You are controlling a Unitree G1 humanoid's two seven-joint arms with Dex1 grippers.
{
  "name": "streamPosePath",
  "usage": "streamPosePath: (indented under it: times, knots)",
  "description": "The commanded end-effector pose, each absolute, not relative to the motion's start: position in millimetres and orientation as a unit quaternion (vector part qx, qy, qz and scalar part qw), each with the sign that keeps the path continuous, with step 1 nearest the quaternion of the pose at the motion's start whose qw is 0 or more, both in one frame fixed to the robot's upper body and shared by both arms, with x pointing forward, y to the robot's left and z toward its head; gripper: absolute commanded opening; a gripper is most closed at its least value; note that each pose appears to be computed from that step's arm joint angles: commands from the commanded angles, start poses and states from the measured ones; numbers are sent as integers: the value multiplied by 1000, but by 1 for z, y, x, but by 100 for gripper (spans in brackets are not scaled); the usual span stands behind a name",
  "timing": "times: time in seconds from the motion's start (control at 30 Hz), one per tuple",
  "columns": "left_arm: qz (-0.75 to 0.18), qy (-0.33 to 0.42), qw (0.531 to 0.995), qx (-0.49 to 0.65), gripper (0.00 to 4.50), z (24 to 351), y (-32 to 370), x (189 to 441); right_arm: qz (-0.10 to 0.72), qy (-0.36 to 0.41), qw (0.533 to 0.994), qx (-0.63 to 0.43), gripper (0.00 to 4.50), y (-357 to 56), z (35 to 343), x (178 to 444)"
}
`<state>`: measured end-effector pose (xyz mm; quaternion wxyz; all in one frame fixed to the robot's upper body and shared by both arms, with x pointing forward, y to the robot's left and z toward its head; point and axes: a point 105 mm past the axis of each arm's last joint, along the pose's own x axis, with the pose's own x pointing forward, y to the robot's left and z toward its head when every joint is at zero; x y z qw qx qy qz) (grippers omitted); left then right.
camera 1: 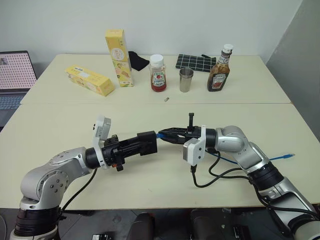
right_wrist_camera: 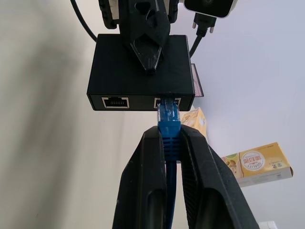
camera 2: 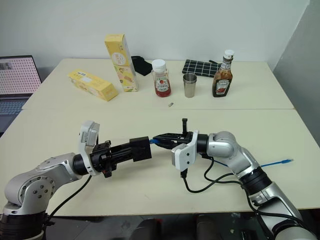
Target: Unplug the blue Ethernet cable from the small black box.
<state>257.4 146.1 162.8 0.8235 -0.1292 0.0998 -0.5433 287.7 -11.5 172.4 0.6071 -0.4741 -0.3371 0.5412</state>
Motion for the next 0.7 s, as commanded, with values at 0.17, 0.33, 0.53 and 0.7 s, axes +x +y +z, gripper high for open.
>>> streamPosePath:
  times: [0.17, 0.33, 0.53, 0.7]
  knots:
    - [-537, 95, 831, -111, 78, 161, 149, 261, 540, -366, 566, -504, 99, -12, 179, 282]
    - [-540, 76, 832, -100, 78, 164, 146, 268, 561, -330, 562, -511, 205, -23, 177, 282]
    - [-576, 57, 813, -61, 78, 158, 137, 265, 631, -185, 650, -380, 267, -50, 181, 275]
    - [-593, 51, 803, -25, 78, 147, 135, 270, 664, -74, 710, -222, 267, -52, 191, 266]
